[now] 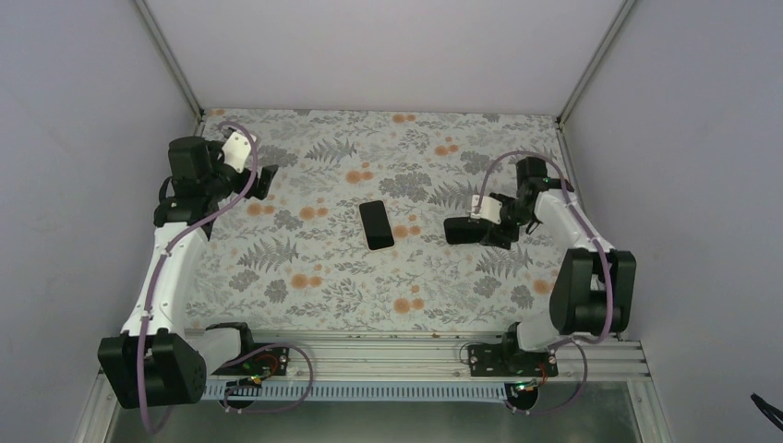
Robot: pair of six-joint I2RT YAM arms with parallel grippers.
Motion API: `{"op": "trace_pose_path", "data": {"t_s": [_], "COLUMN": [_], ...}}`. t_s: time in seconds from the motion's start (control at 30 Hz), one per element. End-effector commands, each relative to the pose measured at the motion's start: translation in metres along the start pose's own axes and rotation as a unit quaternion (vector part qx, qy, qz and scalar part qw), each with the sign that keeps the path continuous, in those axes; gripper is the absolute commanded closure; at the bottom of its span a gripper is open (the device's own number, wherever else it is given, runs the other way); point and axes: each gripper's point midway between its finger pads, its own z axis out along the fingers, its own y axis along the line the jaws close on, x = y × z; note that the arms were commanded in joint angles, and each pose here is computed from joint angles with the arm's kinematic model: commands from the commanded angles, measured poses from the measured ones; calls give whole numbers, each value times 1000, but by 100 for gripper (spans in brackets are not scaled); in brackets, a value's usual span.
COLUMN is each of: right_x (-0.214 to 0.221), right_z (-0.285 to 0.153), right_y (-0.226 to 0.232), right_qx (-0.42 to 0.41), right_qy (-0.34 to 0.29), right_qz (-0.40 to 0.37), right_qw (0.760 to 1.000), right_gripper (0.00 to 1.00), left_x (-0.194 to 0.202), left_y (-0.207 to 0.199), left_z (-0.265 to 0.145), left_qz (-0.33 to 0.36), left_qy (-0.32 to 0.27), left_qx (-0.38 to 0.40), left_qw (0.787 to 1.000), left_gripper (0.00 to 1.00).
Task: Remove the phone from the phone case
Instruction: Pick up the phone at the center of the board.
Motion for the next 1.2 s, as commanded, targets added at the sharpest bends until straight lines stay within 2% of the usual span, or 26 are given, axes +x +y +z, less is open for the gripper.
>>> {"op": "trace_pose_path", "data": {"t_s": [0.0, 0.17, 0.8, 0.87, 1.17], "right_x": [6, 24, 49, 50, 70], "right_z": [-5, 19, 68, 70, 87], "right_y": [-22, -25, -50, -55, -51], "right_qx": [-9, -78, -53, -47, -76], "right_qy": [-13, 2, 27, 29, 60], "right_qz": [-88, -91, -85, -84, -80], "right_qw": [996, 993, 995, 995, 992], "right_gripper": [14, 13, 10, 6, 7], "left_x": [-4, 7, 24, 25, 36], "left_y": [17, 23, 20, 21, 16], "left_z": [4, 6, 16, 17, 23], "left_qz": [15, 27, 33, 31, 32], "left_qy": [-4, 4, 9, 11, 19], "left_qx": [-38, -61, -57, -57, -47], "left_qw": [999, 998, 998, 998, 998], "left_gripper": [0, 0, 0, 0, 0]}}
